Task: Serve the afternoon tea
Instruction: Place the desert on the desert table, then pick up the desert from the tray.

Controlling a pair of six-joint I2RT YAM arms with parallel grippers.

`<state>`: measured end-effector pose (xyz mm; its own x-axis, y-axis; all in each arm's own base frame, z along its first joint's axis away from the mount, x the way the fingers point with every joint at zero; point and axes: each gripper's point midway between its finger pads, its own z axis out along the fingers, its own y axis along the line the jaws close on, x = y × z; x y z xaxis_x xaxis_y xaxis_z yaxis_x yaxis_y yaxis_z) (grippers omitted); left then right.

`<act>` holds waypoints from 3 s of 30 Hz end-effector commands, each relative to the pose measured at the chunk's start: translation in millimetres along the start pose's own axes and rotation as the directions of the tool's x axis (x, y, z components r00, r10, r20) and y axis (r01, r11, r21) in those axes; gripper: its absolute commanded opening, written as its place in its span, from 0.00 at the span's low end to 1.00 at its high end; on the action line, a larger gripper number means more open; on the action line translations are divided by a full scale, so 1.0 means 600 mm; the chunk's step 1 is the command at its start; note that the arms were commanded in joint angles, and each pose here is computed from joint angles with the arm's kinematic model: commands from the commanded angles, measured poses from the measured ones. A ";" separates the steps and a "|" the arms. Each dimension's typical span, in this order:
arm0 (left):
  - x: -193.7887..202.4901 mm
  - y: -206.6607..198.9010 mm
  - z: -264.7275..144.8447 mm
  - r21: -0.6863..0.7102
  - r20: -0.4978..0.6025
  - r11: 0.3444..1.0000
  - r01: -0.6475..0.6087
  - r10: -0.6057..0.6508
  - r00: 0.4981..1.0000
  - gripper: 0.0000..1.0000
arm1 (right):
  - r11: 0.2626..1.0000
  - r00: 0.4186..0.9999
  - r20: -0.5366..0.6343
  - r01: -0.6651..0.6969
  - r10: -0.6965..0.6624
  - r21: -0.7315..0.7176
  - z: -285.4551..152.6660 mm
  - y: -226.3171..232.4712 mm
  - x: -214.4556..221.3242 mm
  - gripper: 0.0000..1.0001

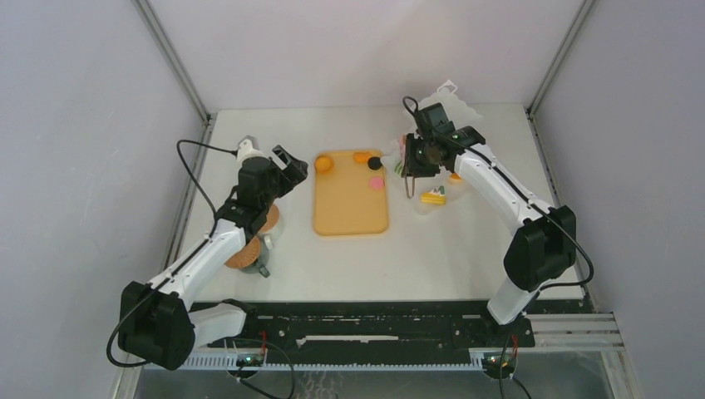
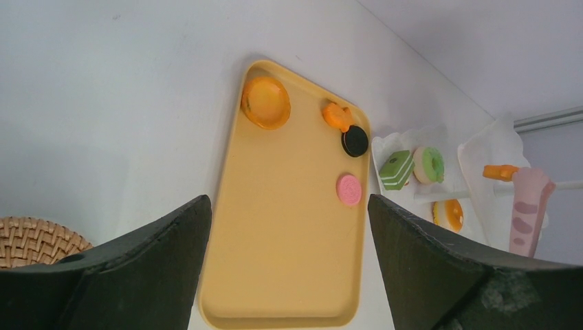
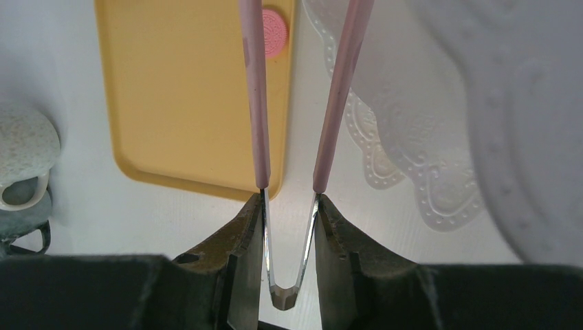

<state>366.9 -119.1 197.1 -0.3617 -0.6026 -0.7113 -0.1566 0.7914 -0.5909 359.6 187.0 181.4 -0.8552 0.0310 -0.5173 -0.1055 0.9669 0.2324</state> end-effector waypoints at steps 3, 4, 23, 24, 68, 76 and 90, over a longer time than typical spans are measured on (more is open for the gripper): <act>-0.047 -0.044 -0.005 0.057 0.062 0.998 -0.017 0.014 0.998 0.89 | 1.000 0.997 0.080 -0.006 0.007 -0.016 0.003 0.003 -0.049 0.16; -0.046 -0.043 -0.004 0.055 0.060 0.998 -0.018 0.015 0.998 0.88 | 1.000 0.997 0.080 -0.013 0.013 -0.008 0.004 0.000 -0.049 0.17; -0.037 -0.039 0.001 0.055 0.046 0.998 -0.021 0.018 0.999 0.88 | 0.969 0.976 0.186 -0.153 0.117 0.192 0.015 -0.047 -0.043 0.17; -0.037 -0.038 0.001 0.054 0.044 0.998 -0.021 0.019 0.999 0.88 | 0.968 0.974 0.192 -0.157 0.119 0.197 0.016 -0.050 -0.044 0.17; -0.057 -0.041 -0.013 0.068 0.079 0.998 0.002 -0.008 0.997 0.89 | 0.981 0.980 0.195 -0.072 0.036 0.181 -0.030 -0.009 -0.011 0.44; -0.059 -0.042 -0.017 0.068 0.083 0.998 0.004 -0.010 0.996 0.88 | 0.990 0.981 0.192 0.009 -0.036 0.141 -0.049 0.045 0.010 0.42; -0.043 -0.053 0.007 0.060 0.009 0.998 0.017 -0.018 1.000 0.88 | 0.960 0.961 0.066 0.272 -0.268 -0.071 0.003 0.200 0.054 0.40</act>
<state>375.3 -124.3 198.4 -0.3932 -0.5890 -0.7060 -0.1512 0.7988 -0.5822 313.9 270.3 183.1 -0.7896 -0.1302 -0.5996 -0.2423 0.9640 0.1098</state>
